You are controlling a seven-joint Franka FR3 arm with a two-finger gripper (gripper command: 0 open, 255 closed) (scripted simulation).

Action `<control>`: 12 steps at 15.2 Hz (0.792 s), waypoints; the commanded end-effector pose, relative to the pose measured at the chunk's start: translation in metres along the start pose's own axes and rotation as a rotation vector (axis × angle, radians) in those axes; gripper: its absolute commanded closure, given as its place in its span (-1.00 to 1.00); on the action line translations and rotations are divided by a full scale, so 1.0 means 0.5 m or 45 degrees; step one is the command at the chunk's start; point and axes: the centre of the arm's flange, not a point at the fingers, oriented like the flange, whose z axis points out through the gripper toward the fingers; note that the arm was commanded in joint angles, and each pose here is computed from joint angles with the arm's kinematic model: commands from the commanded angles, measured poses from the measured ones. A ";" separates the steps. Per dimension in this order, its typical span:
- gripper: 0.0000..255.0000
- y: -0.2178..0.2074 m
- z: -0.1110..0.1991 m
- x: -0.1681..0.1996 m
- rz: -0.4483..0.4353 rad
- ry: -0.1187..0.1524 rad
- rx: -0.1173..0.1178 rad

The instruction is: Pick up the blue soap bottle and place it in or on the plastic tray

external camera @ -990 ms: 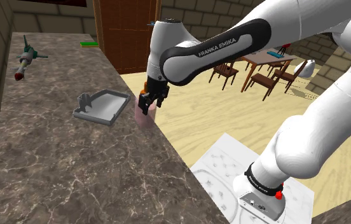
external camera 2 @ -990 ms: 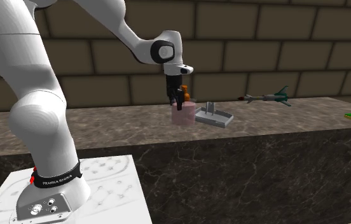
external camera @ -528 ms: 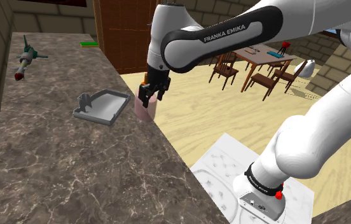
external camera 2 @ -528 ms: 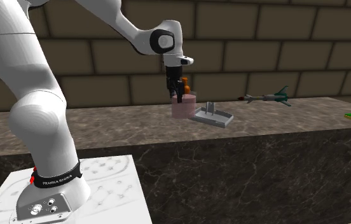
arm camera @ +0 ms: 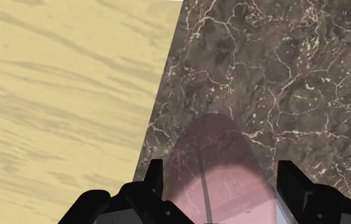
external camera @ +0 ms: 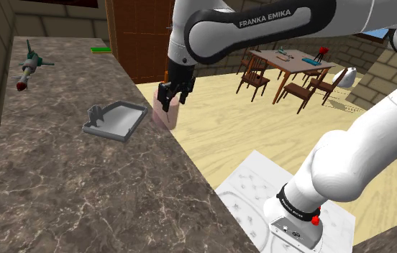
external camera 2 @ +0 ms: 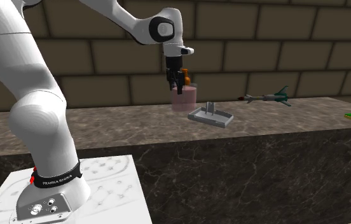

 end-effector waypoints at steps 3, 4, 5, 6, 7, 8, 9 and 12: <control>1.00 -0.002 -0.044 0.002 0.000 0.000 0.000; 1.00 -0.002 -0.055 0.003 0.000 0.000 0.000; 1.00 -0.002 -0.066 0.004 0.000 0.000 0.000; 1.00 -0.002 -0.070 0.004 0.000 0.000 0.000; 1.00 -0.009 -0.069 0.030 0.000 0.000 0.000; 1.00 -0.015 -0.067 0.055 0.000 0.000 0.000; 1.00 -0.022 -0.066 0.081 0.000 0.000 0.000; 1.00 -0.041 -0.061 0.157 0.000 0.000 0.000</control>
